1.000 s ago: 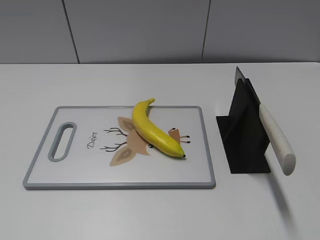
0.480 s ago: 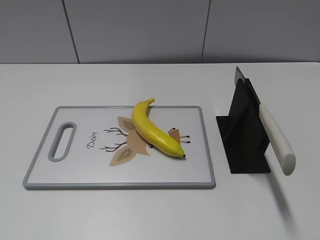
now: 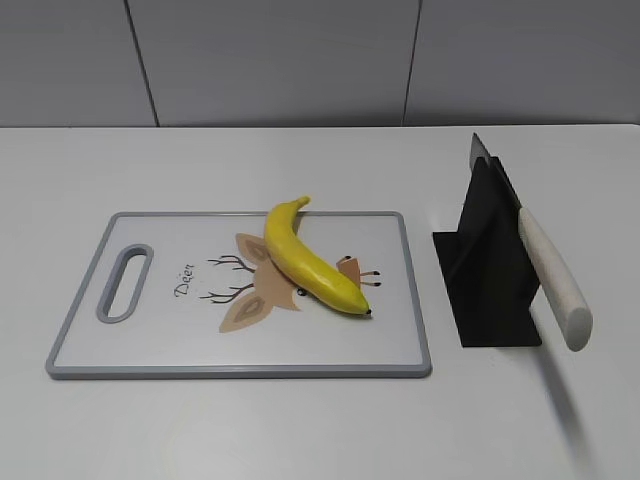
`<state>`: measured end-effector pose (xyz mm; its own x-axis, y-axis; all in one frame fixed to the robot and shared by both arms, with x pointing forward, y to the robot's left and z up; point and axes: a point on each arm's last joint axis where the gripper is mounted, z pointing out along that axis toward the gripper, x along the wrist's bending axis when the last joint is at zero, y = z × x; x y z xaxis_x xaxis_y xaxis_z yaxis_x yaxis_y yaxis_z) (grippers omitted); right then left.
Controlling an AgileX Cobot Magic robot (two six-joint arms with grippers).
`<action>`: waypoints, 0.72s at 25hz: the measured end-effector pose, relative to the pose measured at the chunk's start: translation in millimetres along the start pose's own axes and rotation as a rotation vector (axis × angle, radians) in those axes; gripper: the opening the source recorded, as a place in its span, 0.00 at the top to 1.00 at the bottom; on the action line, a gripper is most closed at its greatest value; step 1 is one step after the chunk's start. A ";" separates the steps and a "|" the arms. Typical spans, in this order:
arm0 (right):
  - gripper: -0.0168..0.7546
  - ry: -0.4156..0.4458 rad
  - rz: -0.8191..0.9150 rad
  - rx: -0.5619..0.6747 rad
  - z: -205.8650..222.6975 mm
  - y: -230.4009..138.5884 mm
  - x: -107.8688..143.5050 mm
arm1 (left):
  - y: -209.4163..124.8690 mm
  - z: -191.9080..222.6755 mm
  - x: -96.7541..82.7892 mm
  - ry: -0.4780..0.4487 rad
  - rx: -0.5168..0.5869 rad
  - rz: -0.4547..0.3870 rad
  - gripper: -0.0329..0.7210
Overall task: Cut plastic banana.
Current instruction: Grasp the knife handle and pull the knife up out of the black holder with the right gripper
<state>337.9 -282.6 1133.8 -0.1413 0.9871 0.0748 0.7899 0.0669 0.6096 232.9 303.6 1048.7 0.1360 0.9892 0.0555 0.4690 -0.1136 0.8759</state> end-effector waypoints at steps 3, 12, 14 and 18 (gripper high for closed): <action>0.23 0.031 0.025 0.048 11.2 20.0 1.2 | 0.0 0.0 0.0 0.000 0.000 0.000 0.20; 0.24 0.134 0.047 0.218 59.9 61.7 10.9 | 0.0 0.0 0.0 0.000 0.000 0.000 0.20; 0.25 0.155 0.019 0.260 72.7 68.6 18.3 | 0.0 0.0 0.0 0.000 0.000 0.000 0.20; 0.27 0.190 -0.029 0.356 100.9 77.0 37.8 | 0.0 0.0 0.0 0.000 0.000 0.000 0.20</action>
<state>453.6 -225.5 1104.0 -0.2482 0.9420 0.2259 0.9366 0.1737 0.3043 232.9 303.6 1048.7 0.1360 0.9892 0.0555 0.4690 -0.1136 0.8759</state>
